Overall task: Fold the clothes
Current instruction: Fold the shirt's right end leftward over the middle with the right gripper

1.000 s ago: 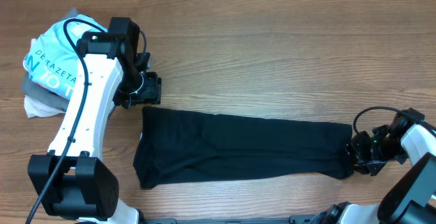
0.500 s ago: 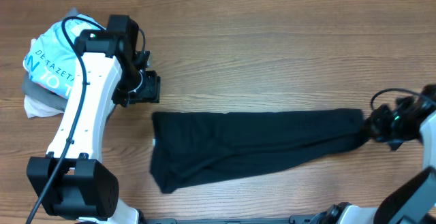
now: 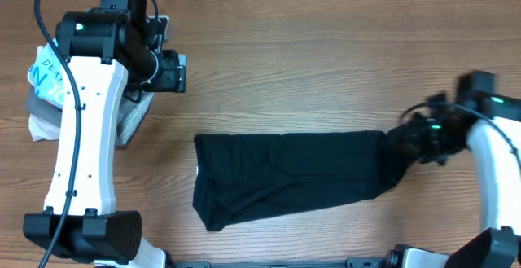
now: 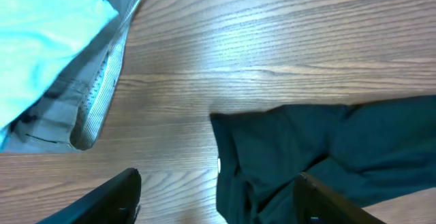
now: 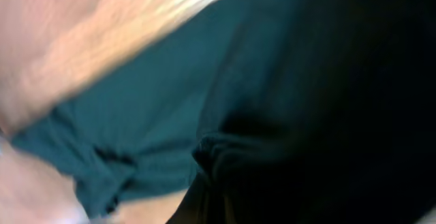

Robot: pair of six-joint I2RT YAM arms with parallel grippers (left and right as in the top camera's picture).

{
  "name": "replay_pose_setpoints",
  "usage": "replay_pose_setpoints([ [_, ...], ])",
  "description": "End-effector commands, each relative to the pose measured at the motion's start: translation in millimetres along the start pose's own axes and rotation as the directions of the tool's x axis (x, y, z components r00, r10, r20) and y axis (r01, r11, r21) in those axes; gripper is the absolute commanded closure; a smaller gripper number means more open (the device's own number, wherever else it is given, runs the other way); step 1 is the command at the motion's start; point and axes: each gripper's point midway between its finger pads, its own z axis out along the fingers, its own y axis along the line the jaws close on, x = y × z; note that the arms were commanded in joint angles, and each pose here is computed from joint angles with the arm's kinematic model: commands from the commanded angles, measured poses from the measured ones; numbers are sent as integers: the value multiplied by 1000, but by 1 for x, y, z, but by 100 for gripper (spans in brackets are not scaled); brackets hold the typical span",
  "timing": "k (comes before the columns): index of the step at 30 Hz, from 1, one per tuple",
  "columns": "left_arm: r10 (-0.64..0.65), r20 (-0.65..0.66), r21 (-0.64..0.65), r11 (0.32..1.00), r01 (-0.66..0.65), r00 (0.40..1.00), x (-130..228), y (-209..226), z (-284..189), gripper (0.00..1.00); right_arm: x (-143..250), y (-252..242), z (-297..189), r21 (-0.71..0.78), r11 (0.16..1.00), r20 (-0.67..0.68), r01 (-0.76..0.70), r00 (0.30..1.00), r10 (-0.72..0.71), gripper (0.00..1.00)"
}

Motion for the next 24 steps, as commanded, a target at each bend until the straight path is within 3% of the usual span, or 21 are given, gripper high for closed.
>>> replay_pose_setpoints([
  [1, 26, 58, 1, 1000, -26, 998, -5, -1, -19, 25, 21, 35, 12, -3, 991, -53, 134, 990, -134, 96],
  [10, 25, 47, 1, 1000, -25, 999, -2, -1, -20, 23, 86, 109, 74, -25, 918, -132, 395, 909, -395, 96],
  [17, 24, 39, 1, 1000, -24, 999, 0, -1, -20, 22, 138, 138, 117, -31, 831, -202, 555, 811, -549, 95],
  [19, 24, 38, 1, 1000, -24, 999, 0, -1, -20, 22, 147, 143, 123, -39, 812, -210, 583, 789, -577, 76],
  [20, 24, 37, 1, 1000, -24, 999, 0, -1, -20, 22, 149, 144, 124, -37, 810, -211, 585, 788, -579, 59],
  [24, 23, 27, -4, 1000, -23, 999, 3, 0, -19, 21, 135, 134, 119, 49, 827, -172, 560, 821, -545, 51],
])
